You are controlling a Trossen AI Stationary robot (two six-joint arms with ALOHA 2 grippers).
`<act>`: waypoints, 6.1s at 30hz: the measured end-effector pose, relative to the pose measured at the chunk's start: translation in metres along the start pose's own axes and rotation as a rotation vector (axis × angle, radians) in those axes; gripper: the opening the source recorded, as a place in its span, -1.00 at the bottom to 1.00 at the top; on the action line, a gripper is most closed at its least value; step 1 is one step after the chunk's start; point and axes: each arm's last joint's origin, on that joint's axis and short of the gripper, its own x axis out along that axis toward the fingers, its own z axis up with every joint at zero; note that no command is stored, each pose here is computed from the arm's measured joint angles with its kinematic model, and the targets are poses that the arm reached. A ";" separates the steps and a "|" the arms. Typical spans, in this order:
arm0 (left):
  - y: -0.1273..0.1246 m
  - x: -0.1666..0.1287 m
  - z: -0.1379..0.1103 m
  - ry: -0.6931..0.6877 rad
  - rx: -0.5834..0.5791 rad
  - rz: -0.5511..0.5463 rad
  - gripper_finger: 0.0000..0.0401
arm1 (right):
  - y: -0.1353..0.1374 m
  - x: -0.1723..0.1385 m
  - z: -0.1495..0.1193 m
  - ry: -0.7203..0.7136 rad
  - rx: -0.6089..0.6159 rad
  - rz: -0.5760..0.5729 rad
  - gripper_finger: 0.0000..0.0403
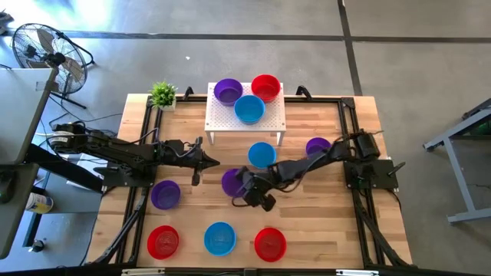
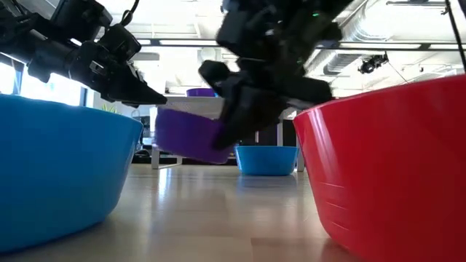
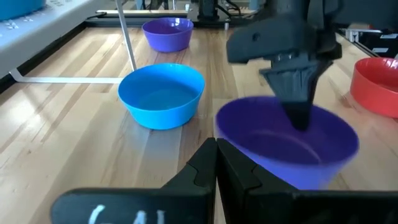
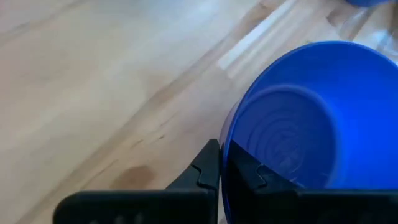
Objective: Pick & Place Mini bowls
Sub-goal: Stack the purple bowl on the purple bowl on the shelf
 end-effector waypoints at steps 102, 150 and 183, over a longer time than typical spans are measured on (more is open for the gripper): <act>-0.012 0.083 0.054 0.778 -0.388 0.121 -0.22 | 0.105 -0.137 -0.060 -0.320 0.293 -0.467 -1.00; -0.018 0.089 0.064 0.841 -0.325 0.067 -0.79 | 0.105 -0.137 -0.061 -0.298 0.288 -0.476 -1.00; -0.012 0.089 0.057 0.871 -0.265 0.245 -0.27 | 0.105 -0.137 -0.061 -0.300 0.288 -0.476 -1.00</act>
